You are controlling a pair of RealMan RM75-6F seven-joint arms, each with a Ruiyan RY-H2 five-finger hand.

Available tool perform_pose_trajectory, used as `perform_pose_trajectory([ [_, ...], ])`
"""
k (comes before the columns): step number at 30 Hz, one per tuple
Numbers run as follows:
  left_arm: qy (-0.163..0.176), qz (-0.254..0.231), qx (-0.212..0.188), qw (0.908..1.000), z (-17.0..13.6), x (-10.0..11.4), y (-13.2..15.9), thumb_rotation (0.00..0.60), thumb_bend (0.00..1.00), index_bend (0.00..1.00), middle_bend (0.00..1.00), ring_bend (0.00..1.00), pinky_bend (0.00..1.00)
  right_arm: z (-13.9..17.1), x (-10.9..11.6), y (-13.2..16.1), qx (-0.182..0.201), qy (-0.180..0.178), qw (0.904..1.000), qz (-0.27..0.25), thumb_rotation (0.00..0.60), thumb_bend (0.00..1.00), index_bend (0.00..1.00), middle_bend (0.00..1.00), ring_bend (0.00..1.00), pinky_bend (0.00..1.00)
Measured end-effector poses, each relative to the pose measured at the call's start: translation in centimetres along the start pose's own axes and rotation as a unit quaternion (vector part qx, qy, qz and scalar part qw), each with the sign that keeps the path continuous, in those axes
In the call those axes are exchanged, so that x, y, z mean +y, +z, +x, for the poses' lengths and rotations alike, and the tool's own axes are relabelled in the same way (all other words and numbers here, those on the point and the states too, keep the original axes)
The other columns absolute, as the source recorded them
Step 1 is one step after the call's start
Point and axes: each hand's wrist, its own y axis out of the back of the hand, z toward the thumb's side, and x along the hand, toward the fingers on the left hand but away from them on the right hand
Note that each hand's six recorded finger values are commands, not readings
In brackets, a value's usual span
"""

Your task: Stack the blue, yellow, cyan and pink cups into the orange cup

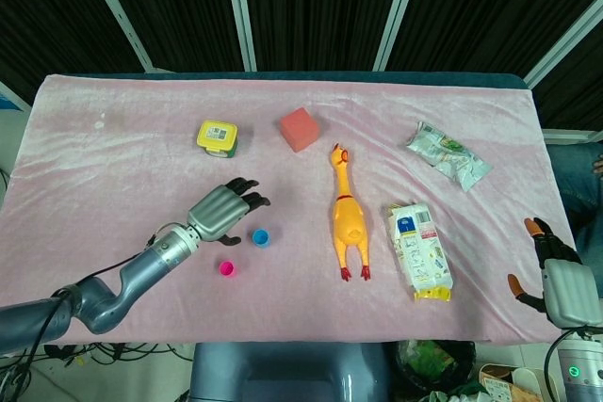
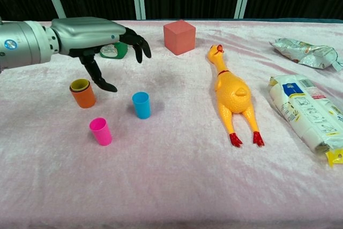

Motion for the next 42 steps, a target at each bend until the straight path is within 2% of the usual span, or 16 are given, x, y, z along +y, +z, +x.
perform_pose_trajectory([
  [7, -0.014, 0.002, -0.006, 0.9999, 1.3, -1.0, 0.8, 0.600, 0.15, 0.21, 0.32, 0.08, 0.15, 0.0, 0.0, 0.0, 0.000, 0.001, 1.0000, -0.001, 0.600, 0.26, 0.04, 0.05, 0.16, 0.21],
  [15, -0.025, 0.004, -0.009, 0.9996, 2.1, -2.1, 1.2, 0.600, 0.15, 0.26, 0.40, 0.09, 0.15, 0.0, 0.0, 0.0, 0.000, 0.001, 1.0000, -0.002, 0.600, 0.26, 0.04, 0.05, 0.16, 0.21],
  [22, -0.033, 0.008, -0.011, 0.9994, 2.5, -2.8, 1.4, 0.600, 0.15, 0.31, 0.43, 0.09, 0.15, -0.1, 0.0, 0.0, 0.000, 0.001, 1.0000, -0.002, 0.600, 0.26, 0.04, 0.05, 0.16, 0.21],
  [30, -0.041, 0.011, -0.012, 0.9990, 2.8, -3.5, 1.6, 0.600, 0.25, 0.39, 0.46, 0.10, 0.16, -0.1, 0.0, 0.0, 0.000, 0.002, 1.0000, -0.003, 0.600, 0.26, 0.04, 0.05, 0.16, 0.21],
  [42, -0.042, 0.013, -0.016, 0.9989, 3.2, -4.0, 2.0, 0.600, 0.28, 0.48, 0.52, 0.14, 0.19, -0.1, -0.1, 0.0, 0.000, 0.003, 1.0000, -0.004, 0.600, 0.26, 0.04, 0.05, 0.16, 0.21],
])
